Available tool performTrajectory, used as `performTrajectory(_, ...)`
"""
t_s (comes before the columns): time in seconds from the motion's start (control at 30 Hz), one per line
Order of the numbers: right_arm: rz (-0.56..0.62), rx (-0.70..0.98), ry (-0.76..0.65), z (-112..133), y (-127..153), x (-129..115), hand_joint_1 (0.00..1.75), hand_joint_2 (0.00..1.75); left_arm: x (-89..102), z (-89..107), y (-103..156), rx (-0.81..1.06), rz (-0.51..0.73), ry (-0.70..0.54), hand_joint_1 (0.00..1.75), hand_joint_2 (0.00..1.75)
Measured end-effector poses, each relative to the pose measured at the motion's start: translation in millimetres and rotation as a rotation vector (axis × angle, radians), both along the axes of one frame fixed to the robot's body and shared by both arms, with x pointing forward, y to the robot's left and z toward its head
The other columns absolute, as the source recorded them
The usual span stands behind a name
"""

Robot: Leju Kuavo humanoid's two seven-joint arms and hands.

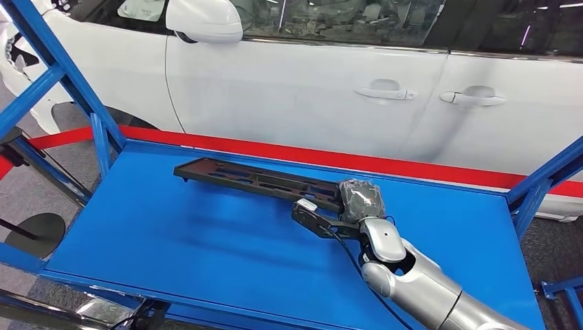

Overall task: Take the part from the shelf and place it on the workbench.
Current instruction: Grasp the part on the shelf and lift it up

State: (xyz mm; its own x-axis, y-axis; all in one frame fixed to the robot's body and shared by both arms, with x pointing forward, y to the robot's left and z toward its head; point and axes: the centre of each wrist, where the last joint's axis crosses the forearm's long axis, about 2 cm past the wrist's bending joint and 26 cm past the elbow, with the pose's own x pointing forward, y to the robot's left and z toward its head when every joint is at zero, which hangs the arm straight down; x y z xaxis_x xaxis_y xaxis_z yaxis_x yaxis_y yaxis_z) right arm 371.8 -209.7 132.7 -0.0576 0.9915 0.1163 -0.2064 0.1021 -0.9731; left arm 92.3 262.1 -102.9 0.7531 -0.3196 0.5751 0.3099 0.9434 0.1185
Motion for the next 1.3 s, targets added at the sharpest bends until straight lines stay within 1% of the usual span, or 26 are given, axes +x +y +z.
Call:
performTrajectory(0.2, 0.002, 0.026, -0.04, 3.9, 1.3, -0.1, 1.75, 1.75, -0.9, -0.2, -0.2, 0.0, -0.008, -0.002, 0.0, 1.75)
performTrajectory(0.43, 0.017, 0.068, -0.127, 18.2, 6.6, -1.2, 1.75, 1.75, -2.8, -0.5, 0.3, 0.035, 0.017, 0.011, 0.0, 1.75)
performTrajectory(0.73, 0.06, 0.116, -0.313, 46.6, 17.4, -8.0, 1.75, 1.75, -5.7, -0.8, 2.2, 0.14, 0.066, 0.03, 0.0, 1.75)
performTrajectory(0.83, 0.069, 0.163, -0.432, 60.6, 17.9, -11.2, 1.75, 1.75, -8.1, -1.1, 2.1, 0.158, 0.079, 0.031, 0.0, 1.75)
performTrajectory(0.97, 0.084, 0.251, -0.59, 85.8, 19.3, -17.3, 1.75, 1.75, -9.6, -1.3, 2.4, 0.174, 0.093, 0.029, 0.0, 1.75)
performTrajectory(1.13, 0.093, 0.375, -0.734, 115.2, 18.9, -26.3, 1.75, 1.75, -12.6, -1.7, 0.9, 0.181, 0.116, 0.033, 0.0, 1.75)
performTrajectory(1.3, 0.093, 0.536, -0.866, 143.3, 15.3, -36.2, 1.75, 1.75, -15.7, -2.1, -1.5, 0.177, 0.138, 0.041, 0.0, 1.75)
